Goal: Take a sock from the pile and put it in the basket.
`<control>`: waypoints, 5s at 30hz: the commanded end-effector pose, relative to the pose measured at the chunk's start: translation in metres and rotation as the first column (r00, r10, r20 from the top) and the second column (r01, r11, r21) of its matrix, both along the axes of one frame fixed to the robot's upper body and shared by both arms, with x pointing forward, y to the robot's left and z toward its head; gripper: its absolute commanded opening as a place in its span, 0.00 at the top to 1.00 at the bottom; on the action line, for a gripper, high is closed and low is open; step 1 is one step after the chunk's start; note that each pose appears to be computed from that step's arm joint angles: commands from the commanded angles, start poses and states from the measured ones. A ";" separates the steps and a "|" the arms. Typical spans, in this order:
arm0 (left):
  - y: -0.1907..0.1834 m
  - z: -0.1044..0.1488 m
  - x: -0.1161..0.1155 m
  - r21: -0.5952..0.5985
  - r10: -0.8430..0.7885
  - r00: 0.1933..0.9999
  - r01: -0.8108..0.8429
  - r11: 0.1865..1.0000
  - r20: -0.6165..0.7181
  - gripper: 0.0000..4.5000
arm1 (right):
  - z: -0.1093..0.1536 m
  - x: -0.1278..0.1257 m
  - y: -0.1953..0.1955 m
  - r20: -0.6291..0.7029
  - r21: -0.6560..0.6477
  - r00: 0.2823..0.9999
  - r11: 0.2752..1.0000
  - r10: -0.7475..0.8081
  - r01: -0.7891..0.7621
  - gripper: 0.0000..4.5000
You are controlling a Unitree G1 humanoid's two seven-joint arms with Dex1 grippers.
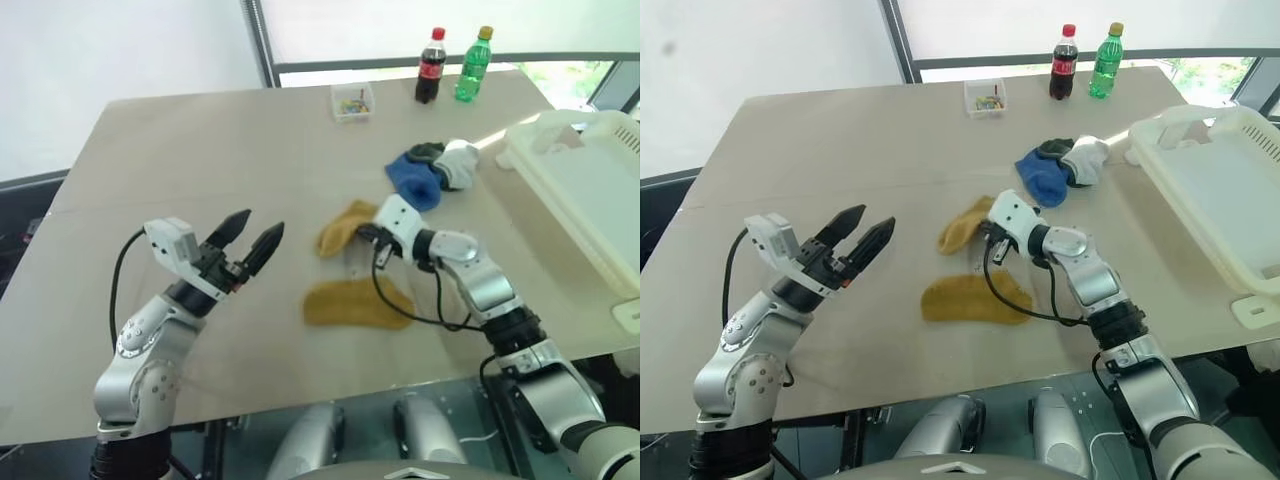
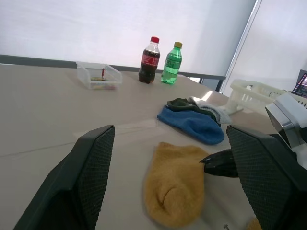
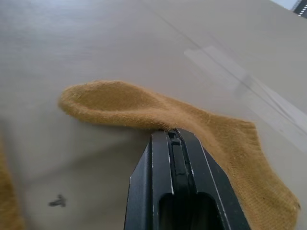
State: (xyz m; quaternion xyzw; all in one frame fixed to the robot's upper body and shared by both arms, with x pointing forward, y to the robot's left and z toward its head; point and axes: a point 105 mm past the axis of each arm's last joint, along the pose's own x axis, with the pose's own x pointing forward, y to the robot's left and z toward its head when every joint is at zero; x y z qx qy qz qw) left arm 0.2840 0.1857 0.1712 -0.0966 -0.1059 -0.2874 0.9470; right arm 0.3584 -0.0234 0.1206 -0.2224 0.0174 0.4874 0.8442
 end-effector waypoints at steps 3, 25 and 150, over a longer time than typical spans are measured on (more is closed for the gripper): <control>-0.001 -0.002 -0.004 0.016 -0.029 0.999 0.029 0.999 -0.014 0.13 | 0.004 -0.025 0.022 -0.043 0.039 0.990 0.990 0.136 -0.134 0.99; 0.000 -0.064 0.016 0.243 0.018 0.927 0.079 0.967 -0.374 0.13 | 0.027 -0.012 -0.023 -0.072 0.062 0.997 0.997 -0.038 0.042 0.41; -0.096 -0.047 -0.029 -0.182 -0.746 0.369 0.821 0.541 -0.554 0.27 | -0.056 -0.108 -0.098 -0.133 -0.125 0.991 0.992 -0.015 -0.002 0.99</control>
